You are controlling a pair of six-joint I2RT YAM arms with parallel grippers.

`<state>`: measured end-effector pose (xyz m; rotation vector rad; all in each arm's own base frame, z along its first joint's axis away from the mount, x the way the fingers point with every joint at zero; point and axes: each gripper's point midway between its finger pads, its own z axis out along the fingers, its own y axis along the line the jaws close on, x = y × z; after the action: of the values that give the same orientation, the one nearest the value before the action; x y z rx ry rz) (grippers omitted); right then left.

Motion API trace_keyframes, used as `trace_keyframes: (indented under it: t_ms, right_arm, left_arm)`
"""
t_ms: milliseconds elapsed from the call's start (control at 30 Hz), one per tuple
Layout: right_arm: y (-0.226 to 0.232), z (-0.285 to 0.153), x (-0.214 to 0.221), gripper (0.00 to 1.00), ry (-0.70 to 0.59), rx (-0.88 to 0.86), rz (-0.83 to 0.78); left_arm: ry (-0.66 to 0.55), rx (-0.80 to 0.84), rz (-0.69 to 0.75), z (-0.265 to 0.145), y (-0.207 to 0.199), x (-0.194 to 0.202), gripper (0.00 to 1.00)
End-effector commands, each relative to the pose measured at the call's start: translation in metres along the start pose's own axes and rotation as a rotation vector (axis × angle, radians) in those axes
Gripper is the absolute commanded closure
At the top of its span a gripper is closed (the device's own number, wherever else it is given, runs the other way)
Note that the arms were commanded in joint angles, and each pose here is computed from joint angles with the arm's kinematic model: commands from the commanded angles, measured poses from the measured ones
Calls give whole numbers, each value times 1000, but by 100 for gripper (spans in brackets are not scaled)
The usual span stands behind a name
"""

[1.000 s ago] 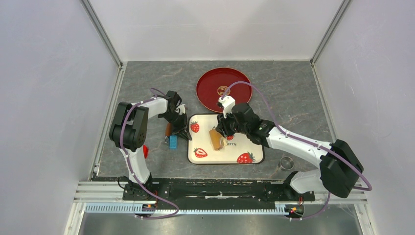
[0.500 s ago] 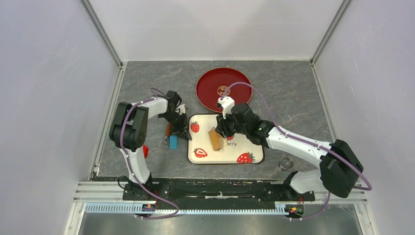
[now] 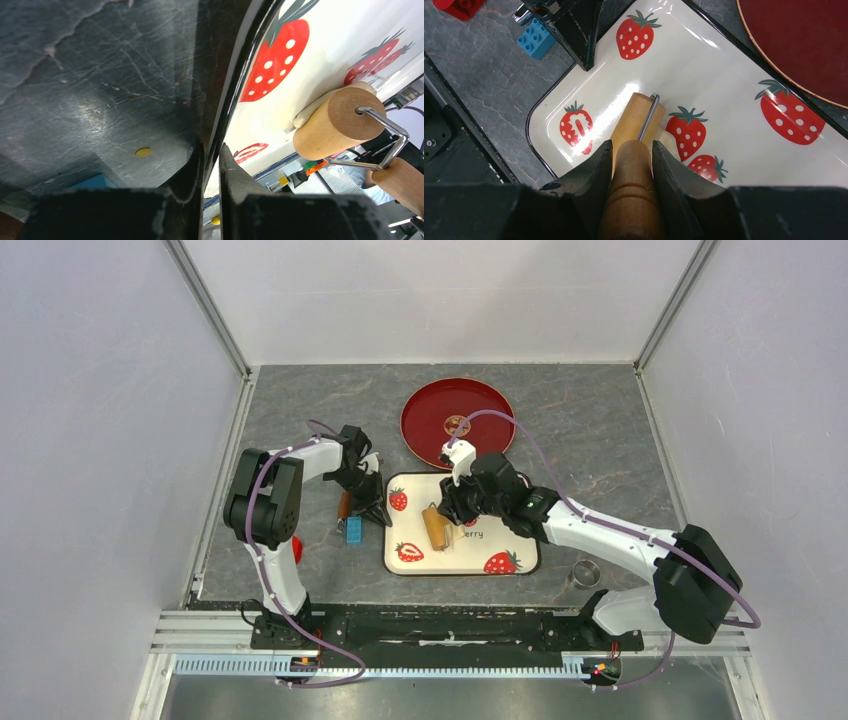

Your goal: Roll out the dumpling wrappers from the dough

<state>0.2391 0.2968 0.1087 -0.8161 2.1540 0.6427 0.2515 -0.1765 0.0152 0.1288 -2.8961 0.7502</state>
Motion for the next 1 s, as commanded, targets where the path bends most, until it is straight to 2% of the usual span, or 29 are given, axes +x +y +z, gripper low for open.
trace_keyframes:
  t_ms: [0,300,667,967]
  right_arm:
    - [18,-56,195,100,742,-54,106]
    - [13,-42,158,100,693,-14,64]
    - [30,-31,18,100,434,-5,10]
    - [39,-46,-47,100,253,-23,-24]
  left_arm:
    - [-27,-52,-43,5,8,-9,98]
    - [-31,-55,-43,4,8,-10,98]
    - [-39,-52,-38,2,7,-11,98]
    - [-32,-56,-39,4,9,-8,98]
